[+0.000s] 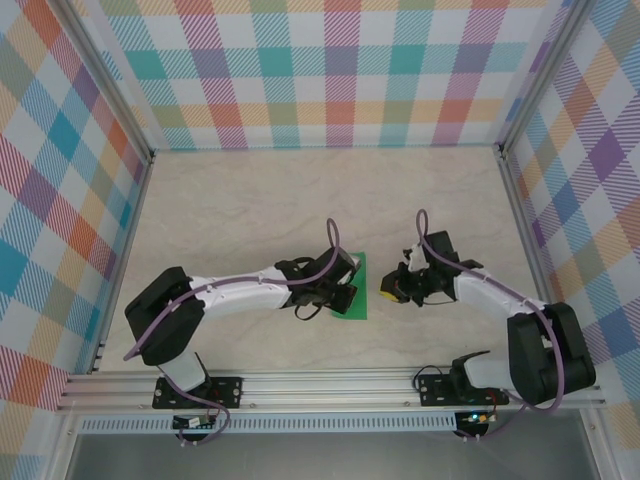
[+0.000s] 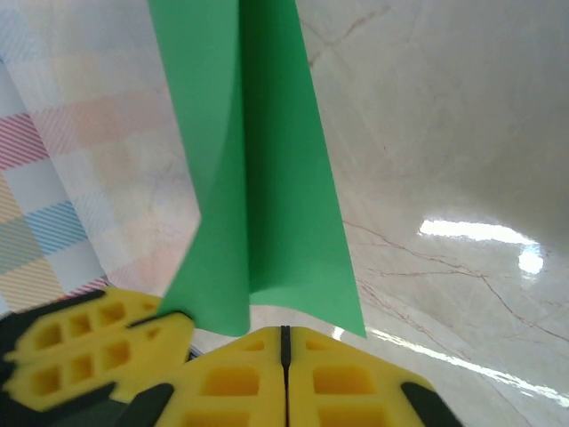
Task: Fold a paper plane with a square sheet of paper (fold left side to right side)
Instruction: Fold the triangle a second time at the center of the table.
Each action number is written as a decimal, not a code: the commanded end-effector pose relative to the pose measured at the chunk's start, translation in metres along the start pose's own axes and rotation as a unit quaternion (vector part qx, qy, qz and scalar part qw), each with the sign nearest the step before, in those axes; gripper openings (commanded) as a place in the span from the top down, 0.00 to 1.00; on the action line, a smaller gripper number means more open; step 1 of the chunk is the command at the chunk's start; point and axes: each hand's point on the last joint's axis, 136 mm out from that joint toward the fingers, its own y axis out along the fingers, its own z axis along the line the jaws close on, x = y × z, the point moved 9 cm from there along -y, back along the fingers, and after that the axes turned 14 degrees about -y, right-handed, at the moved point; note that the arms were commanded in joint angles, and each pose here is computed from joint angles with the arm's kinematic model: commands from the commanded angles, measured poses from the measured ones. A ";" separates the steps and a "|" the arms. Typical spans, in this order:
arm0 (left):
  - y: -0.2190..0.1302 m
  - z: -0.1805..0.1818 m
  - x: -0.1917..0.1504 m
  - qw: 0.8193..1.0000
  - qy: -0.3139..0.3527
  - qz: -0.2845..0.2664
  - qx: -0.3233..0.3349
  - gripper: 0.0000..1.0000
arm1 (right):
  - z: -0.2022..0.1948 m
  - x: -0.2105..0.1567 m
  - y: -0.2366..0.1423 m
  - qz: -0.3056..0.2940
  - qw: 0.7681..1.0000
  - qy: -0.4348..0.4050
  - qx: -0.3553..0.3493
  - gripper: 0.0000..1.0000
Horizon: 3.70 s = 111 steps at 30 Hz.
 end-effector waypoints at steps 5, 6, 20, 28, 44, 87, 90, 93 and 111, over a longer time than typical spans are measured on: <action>-0.012 0.007 0.007 0.999 -0.012 0.000 -0.033 1.00 | 0.016 -0.003 0.031 0.022 0.999 -0.037 0.015 1.00; -0.013 0.008 0.006 0.999 -0.011 0.004 -0.031 1.00 | 0.018 -0.005 0.035 0.025 0.999 -0.040 0.009 1.00; -0.020 0.029 -0.001 0.999 -0.001 0.035 0.013 1.00 | 0.008 -0.018 0.060 0.069 0.995 -0.034 -0.062 0.99; -0.013 0.031 0.003 0.999 0.004 0.042 0.019 1.00 | 0.004 -0.019 0.061 0.079 0.992 -0.036 -0.089 0.99; 0.001 0.042 0.017 0.998 0.016 0.047 0.042 1.00 | -0.003 -0.023 0.064 0.101 0.986 -0.039 -0.125 0.98; 0.029 0.050 0.029 0.996 0.021 0.053 0.067 1.00 | -0.002 -0.022 0.063 0.105 0.985 -0.044 -0.127 0.97; 0.030 0.050 0.029 0.996 0.021 0.052 0.068 1.00 | -0.001 -0.022 0.063 0.104 0.985 -0.045 -0.126 0.97; 0.031 0.051 0.029 0.996 0.022 0.053 0.073 1.00 | -0.002 -0.022 0.064 0.105 0.985 -0.044 -0.127 0.97; 0.031 0.053 0.031 0.995 0.021 0.048 0.081 1.00 | -0.002 -0.023 0.063 0.105 0.985 -0.044 -0.127 0.97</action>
